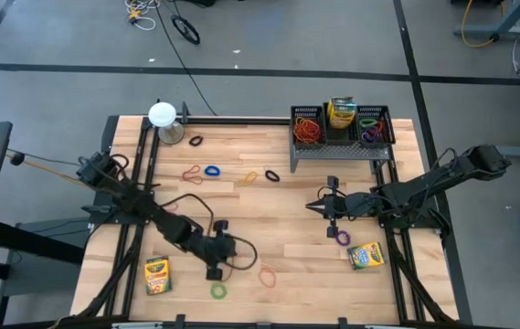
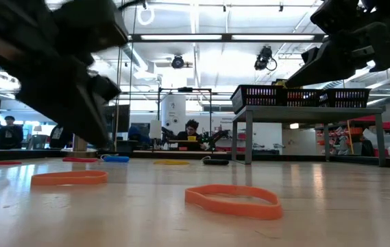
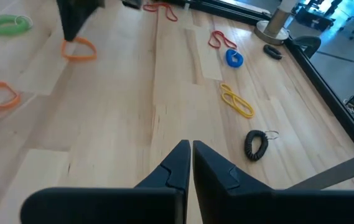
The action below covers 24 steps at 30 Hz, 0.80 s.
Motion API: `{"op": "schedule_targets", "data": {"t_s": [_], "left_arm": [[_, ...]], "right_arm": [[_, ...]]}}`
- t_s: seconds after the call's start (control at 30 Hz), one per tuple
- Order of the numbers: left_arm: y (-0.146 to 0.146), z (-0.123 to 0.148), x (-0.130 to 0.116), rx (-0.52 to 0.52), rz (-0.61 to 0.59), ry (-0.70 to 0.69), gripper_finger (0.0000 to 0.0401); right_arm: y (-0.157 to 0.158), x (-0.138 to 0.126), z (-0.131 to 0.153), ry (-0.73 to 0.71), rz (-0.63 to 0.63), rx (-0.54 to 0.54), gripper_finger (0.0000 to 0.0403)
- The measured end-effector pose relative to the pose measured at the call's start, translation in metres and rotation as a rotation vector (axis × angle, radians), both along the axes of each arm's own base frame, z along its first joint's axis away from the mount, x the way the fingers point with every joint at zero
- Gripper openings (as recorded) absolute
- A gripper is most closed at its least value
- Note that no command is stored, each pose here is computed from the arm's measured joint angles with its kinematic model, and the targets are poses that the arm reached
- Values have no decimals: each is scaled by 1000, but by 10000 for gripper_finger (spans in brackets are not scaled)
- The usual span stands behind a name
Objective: Pick & Place Office Desk Supplies
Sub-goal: Put the black spring keychain into the right black bin on the shelf
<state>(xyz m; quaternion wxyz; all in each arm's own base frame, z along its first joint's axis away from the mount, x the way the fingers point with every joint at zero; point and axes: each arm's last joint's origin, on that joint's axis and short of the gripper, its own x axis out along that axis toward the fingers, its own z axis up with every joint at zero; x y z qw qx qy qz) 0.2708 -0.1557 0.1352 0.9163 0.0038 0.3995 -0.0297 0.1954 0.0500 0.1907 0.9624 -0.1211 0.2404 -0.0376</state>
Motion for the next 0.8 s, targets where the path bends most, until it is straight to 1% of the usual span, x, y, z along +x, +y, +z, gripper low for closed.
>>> {"op": "schedule_targets", "data": {"t_s": [0.07,0.17,0.3,0.37,0.43,0.5,0.57,0.67,0.8], "left_arm": [[-9,10,1,18,1,55,13],[-16,23,-1,59,40,134,25],[-16,33,-6,110,147,218,51],[-10,33,-10,173,180,264,60],[-3,29,-13,227,167,311,62],[7,23,-15,257,162,372,55],[21,15,-15,248,169,427,42],[39,5,-15,231,164,475,13],[60,6,-13,196,141,467,7]], "right_arm": [[0,0,0,0,1,-2,27],[0,0,0,9,30,-61,27],[0,0,0,13,45,-90,27],[0,0,0,13,45,-90,27],[0,0,0,13,45,-90,27],[0,0,0,14,45,-90,27],[0,0,0,14,45,-90,27],[0,0,0,14,45,-90,27],[0,0,0,14,45,-90,27]]}}
